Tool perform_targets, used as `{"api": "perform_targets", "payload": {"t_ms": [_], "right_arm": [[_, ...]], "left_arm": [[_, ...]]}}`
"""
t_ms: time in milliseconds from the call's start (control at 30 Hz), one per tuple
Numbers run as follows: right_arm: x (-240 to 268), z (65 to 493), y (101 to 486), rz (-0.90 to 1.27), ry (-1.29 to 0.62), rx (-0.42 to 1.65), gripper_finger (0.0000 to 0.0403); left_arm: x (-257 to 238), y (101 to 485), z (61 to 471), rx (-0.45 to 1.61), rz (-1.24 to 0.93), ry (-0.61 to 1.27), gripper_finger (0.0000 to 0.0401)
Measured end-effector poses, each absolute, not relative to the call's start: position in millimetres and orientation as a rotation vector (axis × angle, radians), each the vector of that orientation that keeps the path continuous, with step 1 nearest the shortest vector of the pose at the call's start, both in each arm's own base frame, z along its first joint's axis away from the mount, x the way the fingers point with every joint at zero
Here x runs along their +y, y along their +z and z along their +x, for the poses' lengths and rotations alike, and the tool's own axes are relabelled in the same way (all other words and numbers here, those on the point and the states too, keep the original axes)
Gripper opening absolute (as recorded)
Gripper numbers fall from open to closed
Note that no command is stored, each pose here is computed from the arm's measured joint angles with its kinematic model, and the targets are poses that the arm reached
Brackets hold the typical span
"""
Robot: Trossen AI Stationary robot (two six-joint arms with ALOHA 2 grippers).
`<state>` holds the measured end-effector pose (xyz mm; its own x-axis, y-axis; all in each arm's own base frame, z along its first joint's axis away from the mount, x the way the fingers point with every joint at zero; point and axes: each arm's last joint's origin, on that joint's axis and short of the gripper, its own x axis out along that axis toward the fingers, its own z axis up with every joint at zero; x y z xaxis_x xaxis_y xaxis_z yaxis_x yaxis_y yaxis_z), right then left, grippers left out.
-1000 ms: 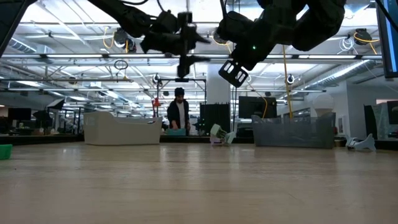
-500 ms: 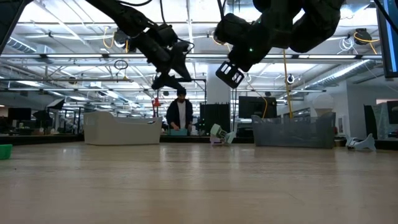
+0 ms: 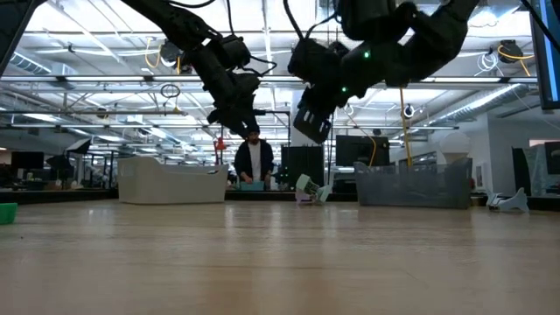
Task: Pick and place Stapler, Stapler remover, tape
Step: Put the big light green stapler into the black bin
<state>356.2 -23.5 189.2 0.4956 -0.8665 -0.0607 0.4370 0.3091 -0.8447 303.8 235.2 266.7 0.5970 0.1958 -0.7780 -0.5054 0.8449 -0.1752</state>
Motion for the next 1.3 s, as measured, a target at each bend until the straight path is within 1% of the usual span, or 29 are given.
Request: {"api": "perform_targets", "payload": {"t_ms": [200, 333, 433, 533, 667, 833, 933, 1033, 1133, 1300], "right_arm": [[-58.8, 358.0, 188.4, -0.727, -0.867, 0.491, 0.0004], [-82.4, 359.8, 202.7, -0.596, -0.843, 0.501, 0.0027], [-99.2, 356.3, 224.8, -0.405, -0.79, 0.502, 0.0054], [-113.9, 352.5, 255.1, -0.212, -0.746, 0.461, 0.0085], [-130.6, 343.0, 297.2, -0.043, -0.726, 0.4, 0.013], [-155.0, 330.1, 333.5, 0.172, -0.685, 0.399, 0.0189], [-169.0, 327.2, 338.6, 0.257, -0.643, 0.399, 0.0217], [-180.3, 320.1, 333.7, 0.36, -0.611, 0.422, 0.0234], [-191.2, 321.9, 323.1, 0.43, -0.592, 0.44, 0.0239], [-207.9, 328.3, 299.5, 0.52, -0.587, 0.483, 0.0237]], "left_arm": [[236.6, 266.4, 302.9, 0.865, -0.322, 0.447, 0.0209], [237.5, 266.2, 302.1, 0.88, -0.289, 0.468, 0.0209], [238.0, 265.7, 300.7, 0.885, -0.303, 0.465, 0.0209], [238.0, 264.0, 297.3, 0.902, -0.347, 0.44, 0.0209], [238.4, 264.6, 295.9, 0.858, -0.449, 0.341, 0.0209], [237.3, 266.3, 295.5, 0.799, -0.581, 0.211, 0.0209], [234.2, 267.0, 297.4, 0.784, -0.632, 0.167, 0.0209], [227.1, 271.9, 299.4, 0.78, -0.652, 0.166, 0.0209], [219.2, 285.7, 297.1, 0.75, -0.631, 0.159, 0.0209], [214.4, 313.6, 285.1, 0.661, -0.521, 0.156, 0.0209]]}}
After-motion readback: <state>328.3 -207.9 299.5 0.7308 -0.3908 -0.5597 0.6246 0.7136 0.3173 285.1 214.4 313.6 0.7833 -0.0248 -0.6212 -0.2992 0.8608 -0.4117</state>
